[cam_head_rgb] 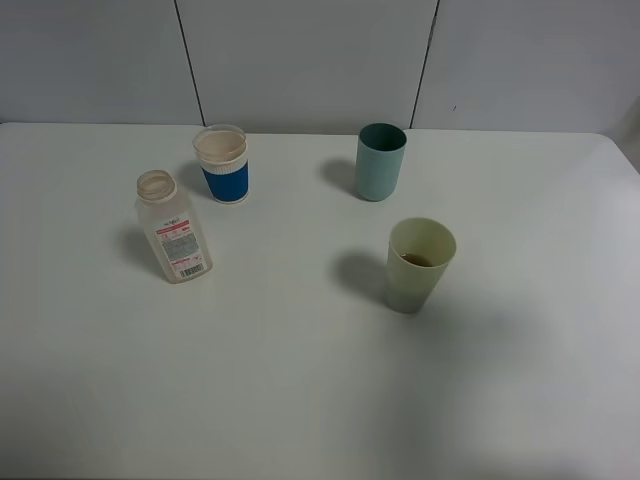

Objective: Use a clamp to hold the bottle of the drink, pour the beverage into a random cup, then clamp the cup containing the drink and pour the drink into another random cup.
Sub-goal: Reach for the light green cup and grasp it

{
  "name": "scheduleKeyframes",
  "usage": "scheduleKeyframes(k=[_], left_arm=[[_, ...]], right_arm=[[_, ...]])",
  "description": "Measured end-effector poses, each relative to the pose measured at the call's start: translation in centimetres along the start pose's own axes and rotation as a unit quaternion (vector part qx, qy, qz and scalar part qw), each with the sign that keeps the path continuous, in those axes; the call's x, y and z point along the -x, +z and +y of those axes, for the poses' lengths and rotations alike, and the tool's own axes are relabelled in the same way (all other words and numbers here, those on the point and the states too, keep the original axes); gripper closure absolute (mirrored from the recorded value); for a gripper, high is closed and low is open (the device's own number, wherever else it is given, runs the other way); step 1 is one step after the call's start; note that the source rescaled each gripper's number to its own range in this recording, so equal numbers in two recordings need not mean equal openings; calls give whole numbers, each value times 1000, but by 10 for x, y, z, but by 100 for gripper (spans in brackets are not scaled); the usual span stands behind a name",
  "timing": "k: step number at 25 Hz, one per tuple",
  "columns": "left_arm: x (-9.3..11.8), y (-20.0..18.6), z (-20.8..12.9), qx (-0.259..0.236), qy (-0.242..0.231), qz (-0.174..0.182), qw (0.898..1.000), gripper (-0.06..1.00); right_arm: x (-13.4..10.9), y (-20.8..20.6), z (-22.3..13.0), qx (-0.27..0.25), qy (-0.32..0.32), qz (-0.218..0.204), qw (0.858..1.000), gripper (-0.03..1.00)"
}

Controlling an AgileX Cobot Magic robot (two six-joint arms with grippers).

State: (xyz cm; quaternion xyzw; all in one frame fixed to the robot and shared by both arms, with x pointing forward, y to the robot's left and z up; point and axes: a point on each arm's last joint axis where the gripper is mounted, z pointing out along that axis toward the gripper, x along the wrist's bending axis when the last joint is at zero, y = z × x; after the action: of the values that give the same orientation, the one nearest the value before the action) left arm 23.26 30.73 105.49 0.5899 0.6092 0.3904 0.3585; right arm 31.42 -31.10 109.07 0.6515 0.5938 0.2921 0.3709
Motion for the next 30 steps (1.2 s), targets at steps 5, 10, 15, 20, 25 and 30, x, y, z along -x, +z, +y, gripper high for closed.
scheduleKeyframes(k=[5, 10, 15, 20, 25, 30], left_arm=[[0, 0, 0, 0, 0, 0, 1000, -6], [0, 0, 0, 0, 0, 0, 1000, -6], [0, 0, 0, 0, 0, 0, 1000, -6], [0, 0, 0, 0, 0, 0, 1000, -6], [0, 0, 0, 0, 0, 0, 1000, -6], [0, 0, 0, 0, 0, 0, 1000, -6]], right_arm=[[-9, 36, 55, 23, -34, 15, 999, -3], [-30, 62, 82, 33, -71, 58, 995, -3], [-68, 94, 93, 47, -124, 123, 984, -3], [-111, 108, 85, 45, -188, 202, 960, -3], [-134, 102, 79, 47, -207, 249, 945, -3], [-152, 91, 73, 45, -216, 289, 932, -3]])
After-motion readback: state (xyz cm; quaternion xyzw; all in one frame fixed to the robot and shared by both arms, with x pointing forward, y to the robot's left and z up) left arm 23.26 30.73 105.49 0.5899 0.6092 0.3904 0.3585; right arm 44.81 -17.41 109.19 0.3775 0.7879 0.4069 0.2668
